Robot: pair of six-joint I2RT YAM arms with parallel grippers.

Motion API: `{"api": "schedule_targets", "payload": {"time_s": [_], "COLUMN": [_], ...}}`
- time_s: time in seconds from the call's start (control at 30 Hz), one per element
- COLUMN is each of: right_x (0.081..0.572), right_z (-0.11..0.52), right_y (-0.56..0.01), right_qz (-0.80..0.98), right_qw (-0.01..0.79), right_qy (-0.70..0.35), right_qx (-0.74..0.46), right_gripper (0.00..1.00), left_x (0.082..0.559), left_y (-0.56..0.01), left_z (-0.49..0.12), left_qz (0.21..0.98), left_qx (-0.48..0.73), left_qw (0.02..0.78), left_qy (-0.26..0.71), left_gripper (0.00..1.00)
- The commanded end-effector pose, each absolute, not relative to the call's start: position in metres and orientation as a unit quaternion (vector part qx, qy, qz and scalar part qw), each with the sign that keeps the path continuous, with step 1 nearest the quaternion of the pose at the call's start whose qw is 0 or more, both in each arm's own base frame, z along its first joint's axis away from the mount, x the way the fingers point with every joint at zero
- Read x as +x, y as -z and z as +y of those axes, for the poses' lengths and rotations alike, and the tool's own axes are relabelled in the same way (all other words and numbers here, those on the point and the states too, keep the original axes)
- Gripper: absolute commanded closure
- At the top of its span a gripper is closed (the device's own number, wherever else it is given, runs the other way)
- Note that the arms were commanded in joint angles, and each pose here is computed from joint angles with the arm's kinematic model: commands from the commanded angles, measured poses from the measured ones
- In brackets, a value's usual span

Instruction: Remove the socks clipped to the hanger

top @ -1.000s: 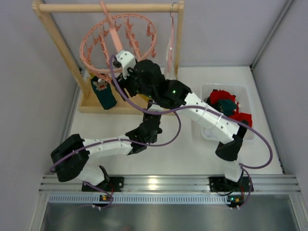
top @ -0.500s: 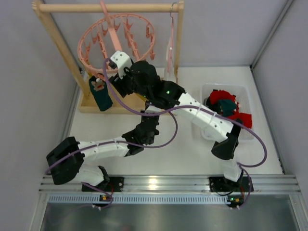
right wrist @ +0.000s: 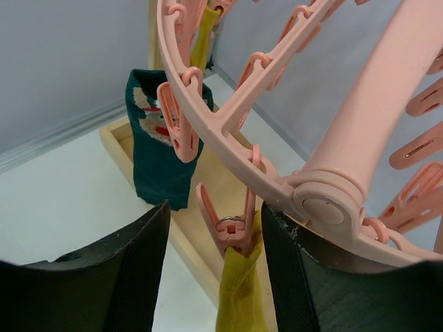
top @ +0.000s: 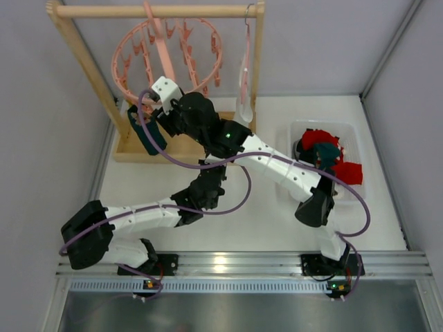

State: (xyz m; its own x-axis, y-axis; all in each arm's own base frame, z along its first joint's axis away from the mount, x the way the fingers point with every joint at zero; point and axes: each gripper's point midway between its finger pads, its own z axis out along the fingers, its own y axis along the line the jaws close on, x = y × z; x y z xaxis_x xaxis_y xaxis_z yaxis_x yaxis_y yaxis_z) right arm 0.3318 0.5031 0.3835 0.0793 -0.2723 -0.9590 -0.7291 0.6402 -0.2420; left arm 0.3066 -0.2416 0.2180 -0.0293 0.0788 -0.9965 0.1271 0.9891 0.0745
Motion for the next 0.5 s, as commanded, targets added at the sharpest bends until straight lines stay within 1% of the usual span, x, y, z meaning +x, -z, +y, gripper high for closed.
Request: {"api": "schedule_targets", "payload": {"time_s": [0.0,0.1,0.17,0.2,0.23,0.47], "right_x": [0.345,0.349,0.351,0.353,0.354,0.362], "right_z": [0.501,0.500,0.500,0.498,0.498,0.490], "right_y": [-0.426,-0.425,-0.424,-0.425,-0.425,-0.416], "right_qz": [0.623,0.623,0.626,0.627,0.626,0.640], "right_qw": [0.685,0.692,0.694,0.696,0.698,0.702], "right_qy": [-0.181,-0.180,-0.179,-0.176,-0.175,-0.149], "right_qx": [-0.332,-0.316,-0.308,-0.302,-0.300,-0.276], "right_gripper": [0.48,0.52,0.51,0.48,0.48,0.48], "left_x": [0.302,0.301,0.302,0.302,0.301,0.301], "left_y": [-0.236,-0.237,-0.237,-0.237,-0.236,-0.239], "left_z": [-0.240,-0.240,-0.240,-0.240,-0.240,-0.239], "left_qz": [0.703,0.702,0.702,0.702,0.702,0.701], "left_qx": [0.050,0.049,0.049,0.049,0.049,0.047], "left_qw": [0.708,0.709,0.709,0.709,0.708,0.710], "left_qy": [0.048,0.052,0.052,0.051,0.051,0.051], "left_gripper": [1.00,1.00,1.00,1.00,1.00,1.00]}}
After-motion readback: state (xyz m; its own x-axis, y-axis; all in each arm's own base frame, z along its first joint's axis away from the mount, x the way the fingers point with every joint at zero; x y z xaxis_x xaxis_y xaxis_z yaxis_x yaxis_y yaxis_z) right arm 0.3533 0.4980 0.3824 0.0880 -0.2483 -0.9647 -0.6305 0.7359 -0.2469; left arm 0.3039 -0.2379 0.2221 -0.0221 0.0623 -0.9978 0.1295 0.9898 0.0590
